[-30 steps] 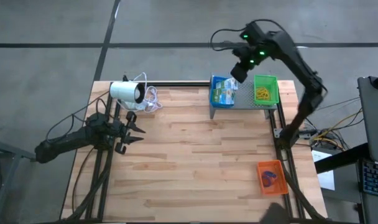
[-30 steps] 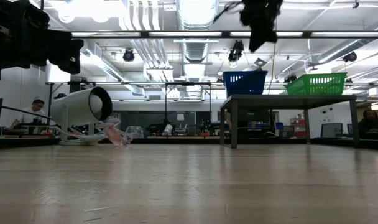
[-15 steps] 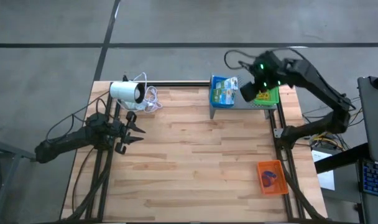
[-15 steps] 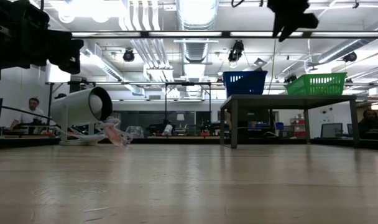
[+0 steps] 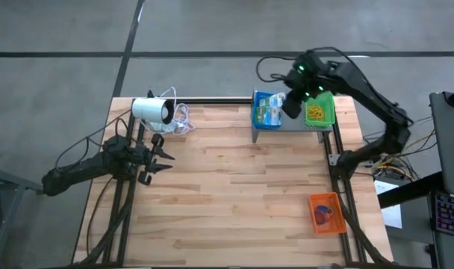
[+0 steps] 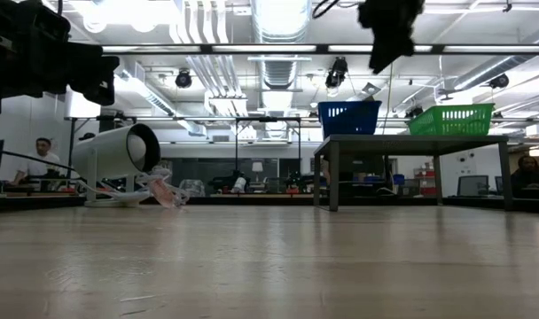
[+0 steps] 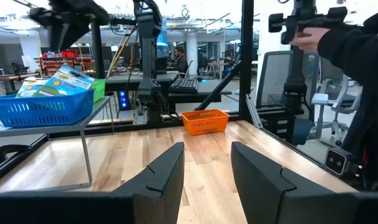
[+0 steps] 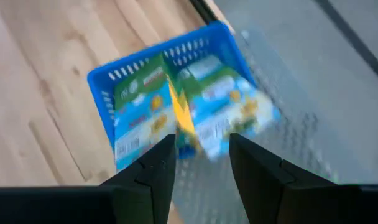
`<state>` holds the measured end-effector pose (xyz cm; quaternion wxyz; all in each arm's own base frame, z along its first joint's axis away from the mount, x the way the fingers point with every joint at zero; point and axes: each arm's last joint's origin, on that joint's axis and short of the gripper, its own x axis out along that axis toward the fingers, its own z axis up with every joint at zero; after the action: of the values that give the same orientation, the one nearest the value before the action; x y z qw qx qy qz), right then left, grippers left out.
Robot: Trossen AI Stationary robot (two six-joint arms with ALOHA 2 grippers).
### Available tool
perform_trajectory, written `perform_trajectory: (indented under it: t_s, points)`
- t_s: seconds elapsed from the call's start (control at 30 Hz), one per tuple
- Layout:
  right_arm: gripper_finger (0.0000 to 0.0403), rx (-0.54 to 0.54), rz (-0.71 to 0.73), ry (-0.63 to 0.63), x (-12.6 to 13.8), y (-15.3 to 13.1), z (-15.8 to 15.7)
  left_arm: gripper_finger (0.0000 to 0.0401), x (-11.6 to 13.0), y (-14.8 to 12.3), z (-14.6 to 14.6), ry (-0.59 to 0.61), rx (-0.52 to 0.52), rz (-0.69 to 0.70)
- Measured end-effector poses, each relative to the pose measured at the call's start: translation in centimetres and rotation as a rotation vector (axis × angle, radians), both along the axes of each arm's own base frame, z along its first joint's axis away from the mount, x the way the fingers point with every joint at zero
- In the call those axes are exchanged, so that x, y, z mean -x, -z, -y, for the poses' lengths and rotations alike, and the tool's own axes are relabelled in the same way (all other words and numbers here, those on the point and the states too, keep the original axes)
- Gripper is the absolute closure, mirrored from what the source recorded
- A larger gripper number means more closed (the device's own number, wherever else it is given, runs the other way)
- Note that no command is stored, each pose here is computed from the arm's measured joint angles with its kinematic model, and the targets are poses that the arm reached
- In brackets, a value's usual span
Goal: Pick & Place Office Desk Supplies
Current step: Put the blue bin on the shelf
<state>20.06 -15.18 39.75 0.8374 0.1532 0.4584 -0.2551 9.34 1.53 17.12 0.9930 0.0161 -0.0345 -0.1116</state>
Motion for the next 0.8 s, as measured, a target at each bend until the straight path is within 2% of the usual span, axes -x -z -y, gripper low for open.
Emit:
perform_trajectory:
  t_s: [0.17,0.33,0.43,0.8]
  points:
    - [0.0254,0.023,-0.042,-0.127,-2.3,0.6,4.1,0.0267,0.0,0.0,0.0,0.000,0.001,0.000]
    - [0.0254,0.029,-0.077,-0.177,-4.3,1.1,7.0,0.0267,0.0,0.0,0.0,0.000,0.001,0.000]
    - [0.0254,0.043,-0.081,-0.233,-5.3,1.4,8.0,0.0267,0.0,0.0,0.0,0.000,0.001,0.000]
    - [0.0254,0.016,-0.146,-0.294,-7.0,4.1,10.0,0.0267,0.0,0.0,0.0,0.000,0.003,-0.001]
